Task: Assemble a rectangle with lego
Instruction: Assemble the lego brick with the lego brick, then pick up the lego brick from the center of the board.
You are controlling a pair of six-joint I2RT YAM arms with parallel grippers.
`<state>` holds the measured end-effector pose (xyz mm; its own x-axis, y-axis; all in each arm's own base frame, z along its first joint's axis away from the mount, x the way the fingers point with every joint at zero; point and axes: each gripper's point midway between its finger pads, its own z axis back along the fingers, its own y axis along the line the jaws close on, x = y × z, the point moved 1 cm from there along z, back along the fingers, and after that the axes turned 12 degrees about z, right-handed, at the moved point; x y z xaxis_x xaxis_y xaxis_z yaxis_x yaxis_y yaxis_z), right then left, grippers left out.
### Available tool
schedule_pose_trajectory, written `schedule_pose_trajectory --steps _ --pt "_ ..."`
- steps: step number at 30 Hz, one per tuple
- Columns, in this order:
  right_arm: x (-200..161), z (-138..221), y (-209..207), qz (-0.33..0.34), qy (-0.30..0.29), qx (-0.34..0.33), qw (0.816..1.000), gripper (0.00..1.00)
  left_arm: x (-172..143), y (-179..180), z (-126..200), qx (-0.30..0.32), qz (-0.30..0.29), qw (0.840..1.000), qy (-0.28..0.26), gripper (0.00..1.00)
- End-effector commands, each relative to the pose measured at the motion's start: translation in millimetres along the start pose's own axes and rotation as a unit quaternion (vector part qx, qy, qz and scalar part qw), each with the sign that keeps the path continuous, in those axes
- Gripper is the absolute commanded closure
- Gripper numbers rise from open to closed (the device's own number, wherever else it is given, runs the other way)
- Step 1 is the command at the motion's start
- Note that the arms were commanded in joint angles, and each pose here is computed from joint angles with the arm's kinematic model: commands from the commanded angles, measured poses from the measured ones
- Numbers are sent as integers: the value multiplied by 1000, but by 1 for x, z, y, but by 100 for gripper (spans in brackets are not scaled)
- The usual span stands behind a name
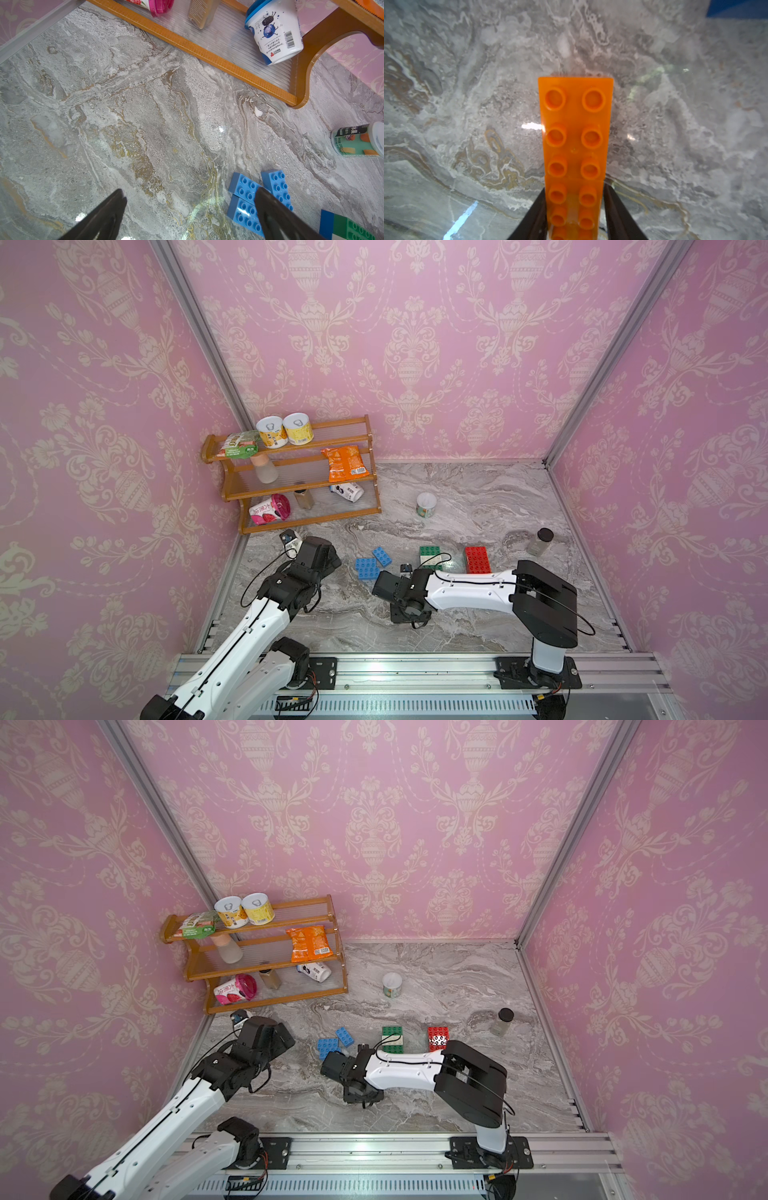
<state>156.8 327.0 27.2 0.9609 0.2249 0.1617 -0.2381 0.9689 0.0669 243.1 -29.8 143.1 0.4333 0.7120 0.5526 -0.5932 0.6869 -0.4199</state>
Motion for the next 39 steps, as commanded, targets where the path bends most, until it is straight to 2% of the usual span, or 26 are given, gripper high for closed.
schedule_pose_trajectory --steps 1,7,11,14,16,20,23,28,35,39 --pt "-30 -32 -37 -9 62 -67 996 53 1 9 -3 16 0 1000 -7 1" --pt "-25 -27 -31 5 57 -57 997 40 2 9 -1 16 0 1000 -9 1" --pt "-12 -10 -30 15 36 -47 998 33 5 8 2 14 -3 1000 -12 1" --pt "2 11 -30 22 5 -30 999 26 6 3 5 8 -7 1000 -10 1" --pt "20 39 -21 27 -32 -4 999 12 6 0 5 5 -14 1000 -4 1" --pt "34 72 -32 25 -76 6 997 1 0 -14 4 -9 -42 999 27 1" --pt "40 90 -44 15 -100 10 995 0 -12 -21 -2 -8 -67 995 67 4" --pt "36 97 -69 -6 -123 15 992 0 -28 -39 -10 -21 -91 988 125 6" --pt "27 99 -110 -52 -132 -3 990 0 -52 -48 -19 -35 -106 978 174 4" --pt "24 98 -125 -70 -132 -10 989 0 -69 -51 -25 -27 -134 971 197 3"
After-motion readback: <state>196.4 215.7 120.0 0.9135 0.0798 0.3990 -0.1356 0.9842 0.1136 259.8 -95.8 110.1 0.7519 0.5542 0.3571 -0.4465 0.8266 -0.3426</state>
